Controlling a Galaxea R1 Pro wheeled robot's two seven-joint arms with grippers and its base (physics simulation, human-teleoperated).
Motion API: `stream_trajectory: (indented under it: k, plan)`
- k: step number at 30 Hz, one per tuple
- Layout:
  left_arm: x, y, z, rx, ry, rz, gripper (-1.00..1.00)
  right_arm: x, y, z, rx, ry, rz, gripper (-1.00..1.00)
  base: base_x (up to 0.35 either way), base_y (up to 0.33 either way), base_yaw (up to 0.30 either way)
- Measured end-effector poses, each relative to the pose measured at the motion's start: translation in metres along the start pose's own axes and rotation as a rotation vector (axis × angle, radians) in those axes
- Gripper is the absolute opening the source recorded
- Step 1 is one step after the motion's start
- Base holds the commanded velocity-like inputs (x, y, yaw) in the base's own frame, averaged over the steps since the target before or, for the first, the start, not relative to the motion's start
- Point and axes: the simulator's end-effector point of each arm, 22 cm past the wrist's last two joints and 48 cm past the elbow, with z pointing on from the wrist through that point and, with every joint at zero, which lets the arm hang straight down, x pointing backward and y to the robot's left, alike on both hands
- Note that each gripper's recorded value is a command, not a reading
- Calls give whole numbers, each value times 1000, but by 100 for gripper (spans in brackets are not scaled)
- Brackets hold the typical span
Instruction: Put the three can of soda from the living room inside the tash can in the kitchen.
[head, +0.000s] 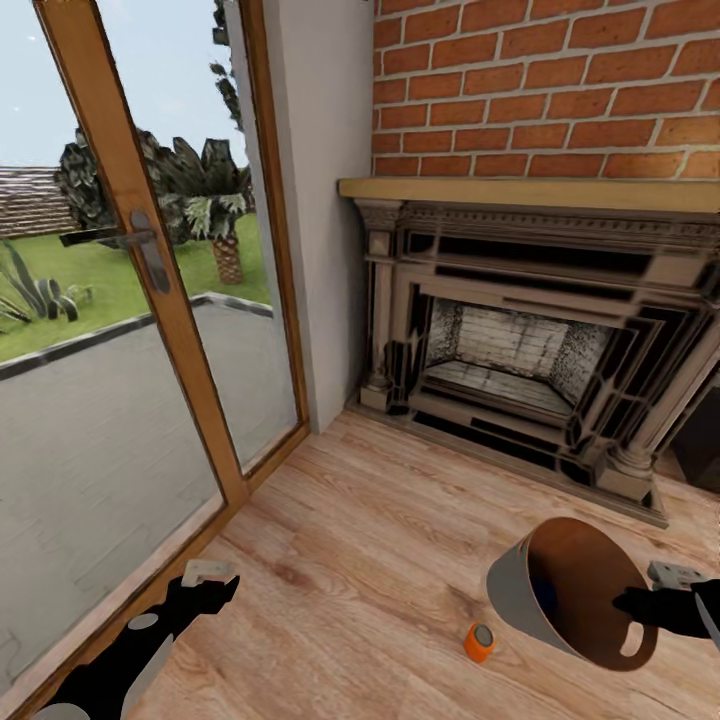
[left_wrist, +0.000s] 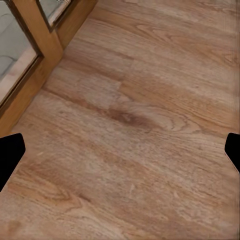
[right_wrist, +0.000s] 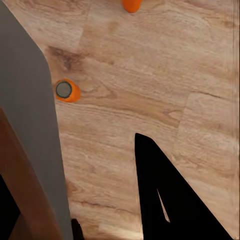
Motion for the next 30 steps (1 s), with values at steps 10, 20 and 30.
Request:
stream_trajectory:
  k: [10, 20, 30]
  plan:
    - [-2, -1, -1, 7, -3, 0, 100, -3, -6, -4, -14, -23, 65, -100, 90, 222, -177]
    - [-6, -2, -2, 9, -10, 3, 100, -6, -9, -8, -15, -38, 83, -100, 136, 291, -234]
    - [-11, -2, -4, 8, -20, 3, 100, -8, -7, -10, -17, -44, 85, -100, 4, 162, -233]
